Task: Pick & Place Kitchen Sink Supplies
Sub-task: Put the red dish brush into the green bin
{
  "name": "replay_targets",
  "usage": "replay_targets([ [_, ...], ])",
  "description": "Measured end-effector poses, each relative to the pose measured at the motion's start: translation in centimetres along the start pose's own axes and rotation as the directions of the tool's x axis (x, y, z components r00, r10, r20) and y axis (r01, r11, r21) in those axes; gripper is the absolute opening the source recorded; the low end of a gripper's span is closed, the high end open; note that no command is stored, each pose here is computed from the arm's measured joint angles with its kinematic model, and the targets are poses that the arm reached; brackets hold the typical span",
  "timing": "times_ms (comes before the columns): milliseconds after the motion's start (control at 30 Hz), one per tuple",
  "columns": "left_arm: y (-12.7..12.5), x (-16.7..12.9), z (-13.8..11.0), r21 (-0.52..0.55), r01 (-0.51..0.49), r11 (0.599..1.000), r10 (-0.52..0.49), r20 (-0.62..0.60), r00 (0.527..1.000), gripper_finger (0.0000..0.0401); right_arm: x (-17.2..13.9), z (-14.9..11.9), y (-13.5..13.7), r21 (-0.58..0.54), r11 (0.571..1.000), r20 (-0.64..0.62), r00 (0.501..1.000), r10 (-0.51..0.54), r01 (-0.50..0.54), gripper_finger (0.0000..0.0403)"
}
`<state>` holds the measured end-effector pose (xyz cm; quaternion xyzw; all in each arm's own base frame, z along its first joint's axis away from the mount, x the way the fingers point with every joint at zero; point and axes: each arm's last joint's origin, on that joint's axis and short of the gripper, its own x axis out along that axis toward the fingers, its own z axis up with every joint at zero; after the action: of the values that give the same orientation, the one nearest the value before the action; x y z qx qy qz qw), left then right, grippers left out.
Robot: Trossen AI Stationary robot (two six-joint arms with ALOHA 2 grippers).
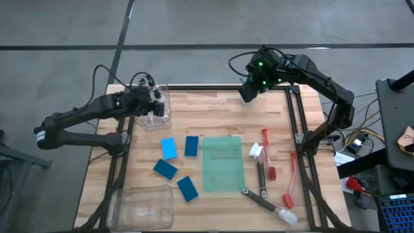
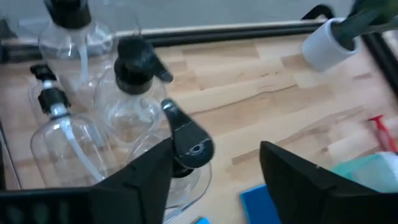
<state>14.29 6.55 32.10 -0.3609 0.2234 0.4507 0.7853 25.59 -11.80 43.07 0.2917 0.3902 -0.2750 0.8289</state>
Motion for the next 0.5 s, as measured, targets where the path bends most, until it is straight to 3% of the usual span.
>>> replay_targets([
  [167, -0.1, -1.6, 0.8, 0.033, 0.048, 0.998, -0.050, 0.044, 0.998, 0.0261, 0.0, 0.0, 0.0, 0.011, 1.000, 0.000, 1.000, 0.000, 0.000, 0.0194],
  [367, -0.1, -3.9, 2.0, 0.081, 0.110, 0.991, -0.119, 0.104, 0.987, 0.0262, 0.0, 0.0, 0.0, 0.013, 1.000, 0.000, 1.000, 0.000, 0.000, 0.0194],
  [500, -0.7, -5.5, 2.9, 0.113, 0.217, 0.970, -0.230, 0.120, 0.966, 0.0262, 0.0, -0.2, 0.3, 0.013, 1.000, -0.006, 1.000, 0.007, -0.007, 0.0194],
])
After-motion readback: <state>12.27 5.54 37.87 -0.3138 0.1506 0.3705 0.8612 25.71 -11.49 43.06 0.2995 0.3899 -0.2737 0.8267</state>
